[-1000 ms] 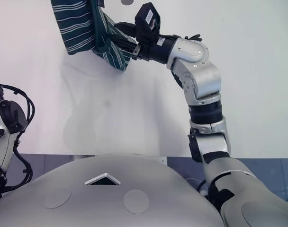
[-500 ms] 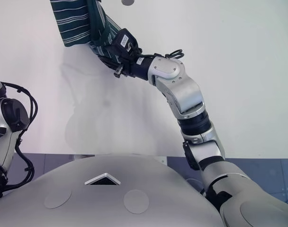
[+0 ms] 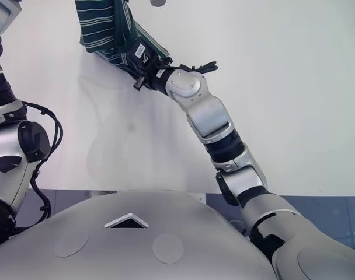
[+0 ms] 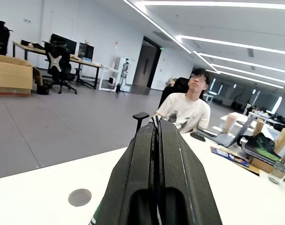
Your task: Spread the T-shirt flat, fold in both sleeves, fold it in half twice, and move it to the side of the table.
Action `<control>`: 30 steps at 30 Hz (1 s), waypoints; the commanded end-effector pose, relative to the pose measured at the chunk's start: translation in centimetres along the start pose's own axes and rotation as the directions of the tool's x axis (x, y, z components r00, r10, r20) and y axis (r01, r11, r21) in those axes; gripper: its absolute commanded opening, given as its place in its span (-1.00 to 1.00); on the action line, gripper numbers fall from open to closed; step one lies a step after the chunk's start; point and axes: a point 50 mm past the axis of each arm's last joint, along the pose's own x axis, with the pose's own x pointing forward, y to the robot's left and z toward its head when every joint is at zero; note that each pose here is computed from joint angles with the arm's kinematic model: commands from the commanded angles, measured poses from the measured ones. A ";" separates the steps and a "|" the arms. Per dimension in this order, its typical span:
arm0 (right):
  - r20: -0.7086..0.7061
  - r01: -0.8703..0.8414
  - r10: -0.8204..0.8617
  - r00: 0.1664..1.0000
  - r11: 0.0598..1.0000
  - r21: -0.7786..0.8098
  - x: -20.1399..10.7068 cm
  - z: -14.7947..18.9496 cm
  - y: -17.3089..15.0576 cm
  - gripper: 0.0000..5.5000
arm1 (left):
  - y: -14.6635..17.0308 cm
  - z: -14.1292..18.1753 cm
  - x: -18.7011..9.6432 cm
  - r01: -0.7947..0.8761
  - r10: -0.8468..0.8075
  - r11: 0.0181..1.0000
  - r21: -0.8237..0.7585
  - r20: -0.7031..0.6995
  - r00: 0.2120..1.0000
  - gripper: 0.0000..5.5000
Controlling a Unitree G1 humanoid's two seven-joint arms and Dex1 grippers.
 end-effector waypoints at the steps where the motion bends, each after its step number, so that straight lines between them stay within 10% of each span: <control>1: -0.010 0.074 -0.074 0.997 0.997 0.005 0.5 0.6 -0.8 -0.18 | -0.3 0.5 0.9 0.009 -0.010 1.000 0.013 0.017 1.000 -1.00; 7: -0.016 0.104 -0.104 0.994 0.994 0.035 1.5 0.6 -0.5 -0.18 | -0.5 0.2 1.1 0.013 -0.013 1.000 0.002 0.023 1.000 -1.00; 15: 0.039 0.201 -0.205 0.978 0.975 0.093 0.9 1.2 -2.6 -0.76 | 0.1 0.2 0.8 -0.007 0.007 1.000 0.002 0.032 0.999 -1.00; 24: 0.208 0.357 -0.375 0.903 0.927 0.118 -2.6 4.2 -9.9 -0.99 | 0.7 0.9 -0.1 -0.024 0.022 0.998 0.050 0.040 0.999 -1.00; 30: 0.151 0.002 -0.018 0.988 0.994 0.107 -1.5 3.1 -5.6 -0.86 | 1.0 0.4 0.1 -0.046 0.045 0.996 0.082 0.014 0.999 -1.00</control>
